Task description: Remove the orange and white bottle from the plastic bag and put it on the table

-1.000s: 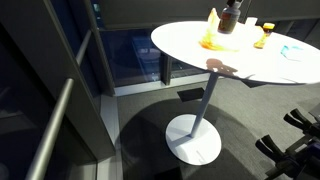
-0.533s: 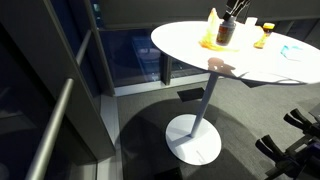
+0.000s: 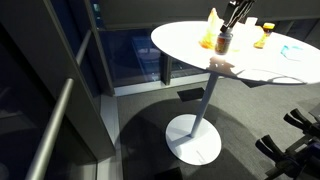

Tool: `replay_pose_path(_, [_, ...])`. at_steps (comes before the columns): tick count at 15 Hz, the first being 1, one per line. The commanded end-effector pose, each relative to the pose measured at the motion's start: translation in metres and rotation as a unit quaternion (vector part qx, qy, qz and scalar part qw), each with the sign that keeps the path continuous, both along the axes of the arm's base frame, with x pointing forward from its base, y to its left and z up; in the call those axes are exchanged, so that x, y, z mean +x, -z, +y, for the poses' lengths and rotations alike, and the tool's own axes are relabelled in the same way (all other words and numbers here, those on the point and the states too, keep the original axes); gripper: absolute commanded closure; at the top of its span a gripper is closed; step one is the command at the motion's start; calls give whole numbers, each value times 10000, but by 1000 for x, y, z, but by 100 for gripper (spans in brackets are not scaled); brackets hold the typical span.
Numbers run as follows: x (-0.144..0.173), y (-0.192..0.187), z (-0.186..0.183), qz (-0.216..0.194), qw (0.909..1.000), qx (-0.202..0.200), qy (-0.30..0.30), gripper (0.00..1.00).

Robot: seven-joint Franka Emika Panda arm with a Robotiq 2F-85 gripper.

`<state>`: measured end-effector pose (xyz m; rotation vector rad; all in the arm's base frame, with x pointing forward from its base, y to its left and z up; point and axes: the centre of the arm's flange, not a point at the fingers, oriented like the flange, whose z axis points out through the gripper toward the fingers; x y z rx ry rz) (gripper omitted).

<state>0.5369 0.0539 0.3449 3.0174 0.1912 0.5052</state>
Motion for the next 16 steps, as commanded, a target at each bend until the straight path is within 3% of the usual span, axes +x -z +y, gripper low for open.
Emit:
replay_pose_path(1, [0,9,4,-81,9999,-85,87,81])
replay_pose_path(4, [-1,12,4,-7,9998,-135,122,81])
replay_pose_path(5, [-1,11,2,18,9998,-130,125,31])
replay_pose_path(6, [-2,8,-1,17,9998,-168,139,30])
replay_pose_path(10, [-2,-10,-22,219,9989,-248,321,1])
replay_pose_path(16, [-5,-55,-71,922,9905,-472,904,0])
